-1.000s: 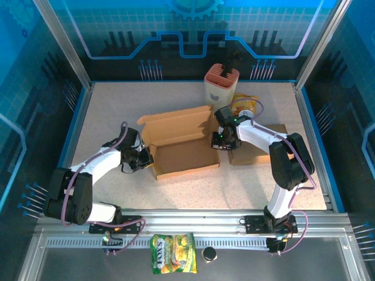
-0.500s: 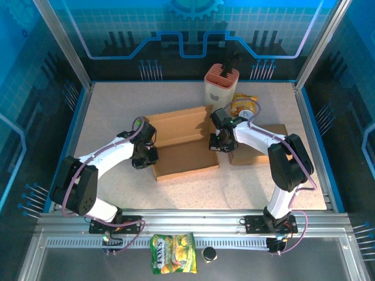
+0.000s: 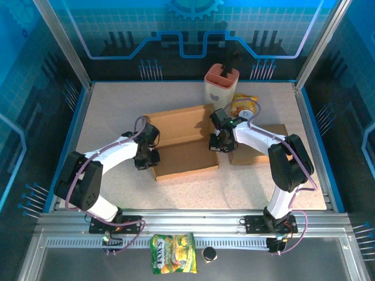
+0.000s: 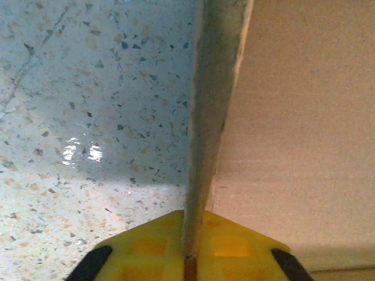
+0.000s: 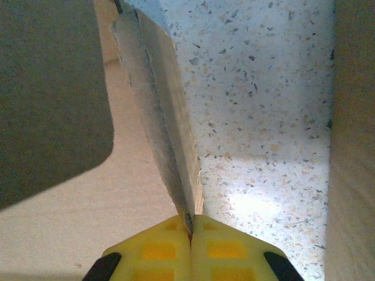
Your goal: Fold the paper box
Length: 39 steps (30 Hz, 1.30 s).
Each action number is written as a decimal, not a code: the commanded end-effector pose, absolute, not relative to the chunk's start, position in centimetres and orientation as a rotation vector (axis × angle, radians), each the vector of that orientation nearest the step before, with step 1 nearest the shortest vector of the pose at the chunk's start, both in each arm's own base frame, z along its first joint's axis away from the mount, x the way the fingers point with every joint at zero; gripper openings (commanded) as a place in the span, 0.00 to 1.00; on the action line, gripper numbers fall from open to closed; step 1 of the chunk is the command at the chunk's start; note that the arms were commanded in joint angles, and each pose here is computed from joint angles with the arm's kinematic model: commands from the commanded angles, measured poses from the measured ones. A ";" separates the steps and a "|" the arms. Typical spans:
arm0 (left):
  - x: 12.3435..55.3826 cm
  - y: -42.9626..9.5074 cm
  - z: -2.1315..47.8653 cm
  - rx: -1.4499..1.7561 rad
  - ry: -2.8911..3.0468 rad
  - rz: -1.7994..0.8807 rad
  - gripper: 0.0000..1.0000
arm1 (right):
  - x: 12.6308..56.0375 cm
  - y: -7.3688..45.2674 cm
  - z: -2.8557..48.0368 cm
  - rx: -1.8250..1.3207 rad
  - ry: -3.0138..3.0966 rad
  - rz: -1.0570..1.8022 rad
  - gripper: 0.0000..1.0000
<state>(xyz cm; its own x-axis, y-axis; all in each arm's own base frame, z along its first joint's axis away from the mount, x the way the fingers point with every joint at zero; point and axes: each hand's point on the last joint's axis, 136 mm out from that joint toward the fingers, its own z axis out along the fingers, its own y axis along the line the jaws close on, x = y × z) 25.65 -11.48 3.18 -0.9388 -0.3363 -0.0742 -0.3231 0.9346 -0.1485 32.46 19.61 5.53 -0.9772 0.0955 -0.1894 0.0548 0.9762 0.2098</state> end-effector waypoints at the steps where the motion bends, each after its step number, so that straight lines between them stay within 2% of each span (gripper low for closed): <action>1: 23.8 -10.8 1.9 -0.439 3.078 -0.066 0.02 | 31.6 20.1 6.7 0.108 2.915 0.307 0.00; 6: 24.1 -10.3 3.7 -0.359 3.051 0.075 0.00 | 31.6 20.5 8.0 0.103 2.870 0.295 0.00; 11: 24.4 -10.3 4.2 -0.347 3.041 0.078 0.00 | 31.4 20.6 8.4 0.119 2.849 0.286 0.00; 12: 24.5 -10.5 4.0 -0.343 3.038 0.060 0.05 | 31.4 20.7 8.4 0.116 2.848 0.289 0.00; 13: 24.5 -10.8 3.8 -0.342 3.039 0.039 0.14 | 31.4 20.8 8.4 0.113 2.848 0.295 0.00; 15: 24.7 -11.3 3.4 -0.328 3.049 0.006 0.24 | 31.4 20.8 8.3 0.109 2.853 0.296 0.00; 19: 25.2 -12.0 2.8 -0.316 3.041 -0.042 0.28 | 31.2 20.9 8.1 0.108 2.859 0.301 0.00; 23: 25.7 -12.0 2.6 -0.306 3.033 -0.027 0.21 | 31.1 21.0 8.2 0.104 2.857 0.303 0.00; 27: 26.1 -11.6 2.9 -0.292 3.015 0.010 0.21 | 31.0 21.0 8.2 0.100 2.857 0.300 0.00; 31: 26.0 -11.1 2.8 -0.274 3.016 0.053 0.06 | 30.9 21.0 8.0 0.102 2.857 0.300 0.00; 35: 25.7 -10.2 3.4 -0.277 3.002 0.151 0.00 | 30.9 21.0 8.2 0.099 2.851 0.293 0.00; 39: 25.7 -9.3 4.9 -0.293 2.930 0.235 0.00 | 30.8 21.1 8.6 0.096 2.832 0.284 0.00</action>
